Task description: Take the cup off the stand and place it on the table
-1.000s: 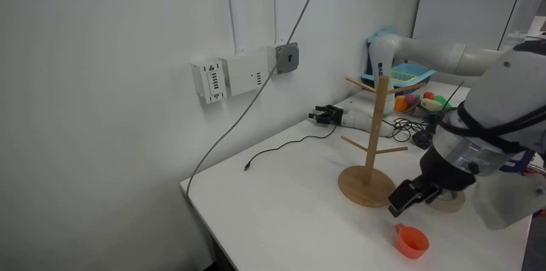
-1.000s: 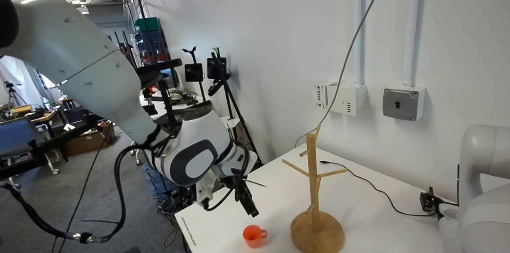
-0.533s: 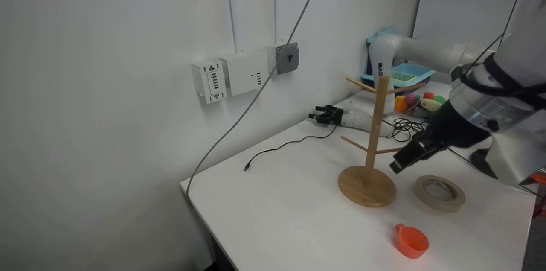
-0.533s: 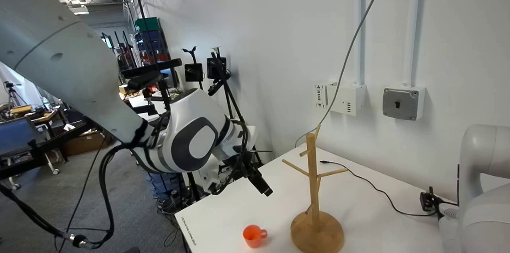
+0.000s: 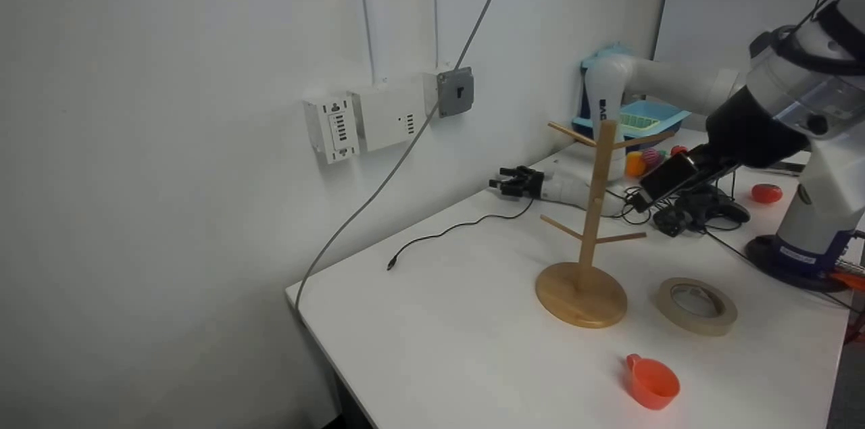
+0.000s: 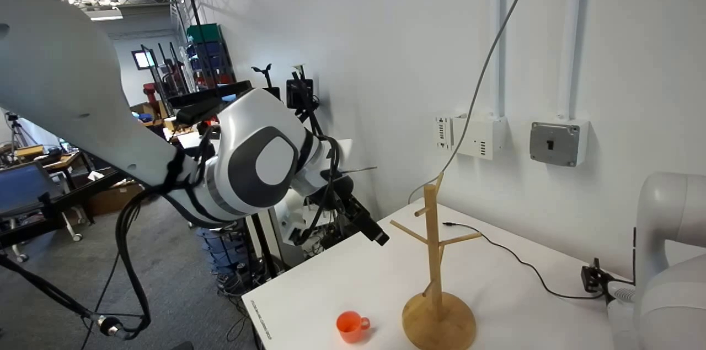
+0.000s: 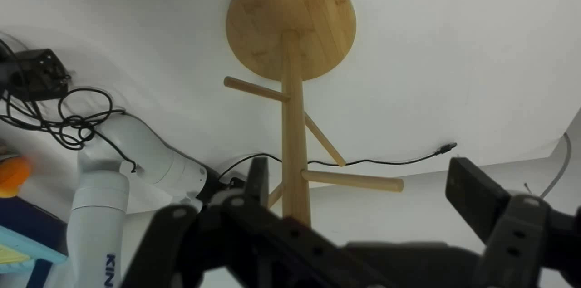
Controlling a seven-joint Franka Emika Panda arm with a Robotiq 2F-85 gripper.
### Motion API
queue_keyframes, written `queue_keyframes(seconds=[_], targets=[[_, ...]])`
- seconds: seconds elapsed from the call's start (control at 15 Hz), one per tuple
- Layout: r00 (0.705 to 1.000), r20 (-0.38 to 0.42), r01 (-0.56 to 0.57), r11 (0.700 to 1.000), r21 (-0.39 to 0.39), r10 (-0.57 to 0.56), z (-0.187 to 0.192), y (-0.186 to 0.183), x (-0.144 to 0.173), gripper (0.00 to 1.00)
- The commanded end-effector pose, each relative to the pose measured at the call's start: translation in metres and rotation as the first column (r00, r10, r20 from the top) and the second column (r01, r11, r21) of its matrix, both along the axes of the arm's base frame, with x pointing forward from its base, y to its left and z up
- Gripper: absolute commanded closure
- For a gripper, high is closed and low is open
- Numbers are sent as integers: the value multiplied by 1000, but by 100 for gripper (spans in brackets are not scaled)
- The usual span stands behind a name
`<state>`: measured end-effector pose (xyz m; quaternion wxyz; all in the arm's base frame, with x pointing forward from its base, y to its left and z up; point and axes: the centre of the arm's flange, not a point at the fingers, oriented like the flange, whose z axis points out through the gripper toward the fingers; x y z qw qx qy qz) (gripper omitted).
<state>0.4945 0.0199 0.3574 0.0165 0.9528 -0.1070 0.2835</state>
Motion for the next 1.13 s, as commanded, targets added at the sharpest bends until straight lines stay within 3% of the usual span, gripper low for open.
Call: queue_keyframes(seconds=[0.0,1.07], targets=[[1000,5,1,1000,2,-1,5,0,-1,0],[1000,-10,-1,1000,-4,1,-3,1,-1,0]])
